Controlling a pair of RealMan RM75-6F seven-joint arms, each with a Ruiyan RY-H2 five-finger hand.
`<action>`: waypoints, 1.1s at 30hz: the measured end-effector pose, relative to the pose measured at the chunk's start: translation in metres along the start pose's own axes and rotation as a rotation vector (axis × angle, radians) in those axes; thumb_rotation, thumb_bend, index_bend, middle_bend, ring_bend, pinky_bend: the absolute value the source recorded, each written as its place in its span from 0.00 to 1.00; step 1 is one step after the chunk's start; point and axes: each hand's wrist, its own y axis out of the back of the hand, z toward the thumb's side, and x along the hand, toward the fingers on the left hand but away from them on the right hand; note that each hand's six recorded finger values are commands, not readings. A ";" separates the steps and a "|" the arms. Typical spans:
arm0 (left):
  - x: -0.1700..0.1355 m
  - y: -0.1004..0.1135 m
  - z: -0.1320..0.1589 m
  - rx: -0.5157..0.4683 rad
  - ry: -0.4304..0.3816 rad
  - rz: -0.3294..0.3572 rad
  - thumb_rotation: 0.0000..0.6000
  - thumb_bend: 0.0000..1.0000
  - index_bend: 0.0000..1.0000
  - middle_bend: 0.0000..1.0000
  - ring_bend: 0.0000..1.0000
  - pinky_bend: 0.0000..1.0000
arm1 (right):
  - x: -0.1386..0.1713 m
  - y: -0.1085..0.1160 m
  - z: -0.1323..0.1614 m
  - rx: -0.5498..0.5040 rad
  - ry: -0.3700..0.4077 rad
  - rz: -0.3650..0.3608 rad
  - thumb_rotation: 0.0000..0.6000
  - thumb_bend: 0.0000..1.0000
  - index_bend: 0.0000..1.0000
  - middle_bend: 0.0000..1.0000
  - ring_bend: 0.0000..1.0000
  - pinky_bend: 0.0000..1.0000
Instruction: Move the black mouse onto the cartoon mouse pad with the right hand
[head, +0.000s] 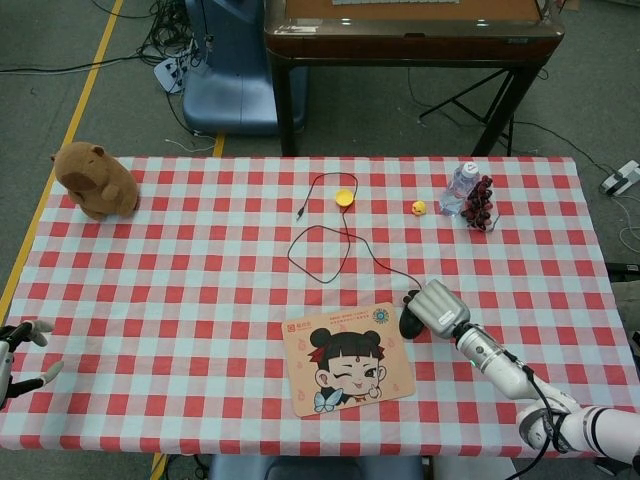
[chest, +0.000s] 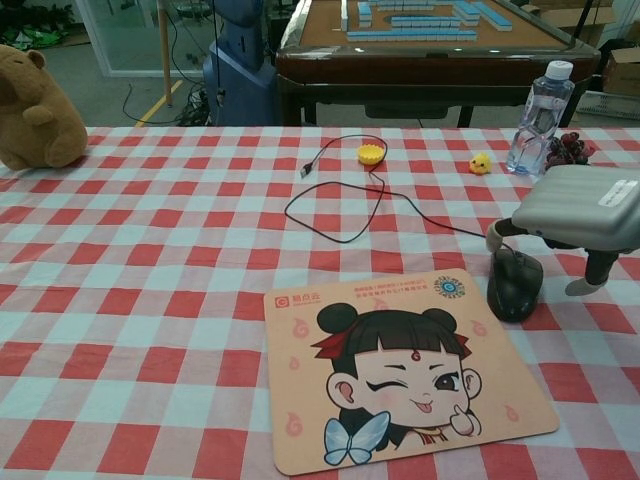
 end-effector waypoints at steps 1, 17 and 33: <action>0.000 0.000 0.000 0.000 0.000 -0.001 1.00 0.18 0.49 0.52 0.44 0.60 | -0.001 0.000 0.001 0.004 0.002 -0.001 1.00 0.00 0.25 1.00 0.94 1.00; 0.001 0.000 -0.001 -0.006 0.005 -0.004 1.00 0.18 0.49 0.52 0.44 0.60 | -0.009 -0.007 0.008 0.038 0.011 0.001 1.00 0.00 0.25 1.00 0.94 1.00; 0.001 0.000 -0.002 -0.005 0.007 -0.006 1.00 0.18 0.49 0.52 0.44 0.60 | -0.014 -0.009 0.009 0.036 -0.010 0.007 1.00 0.01 0.39 1.00 0.94 1.00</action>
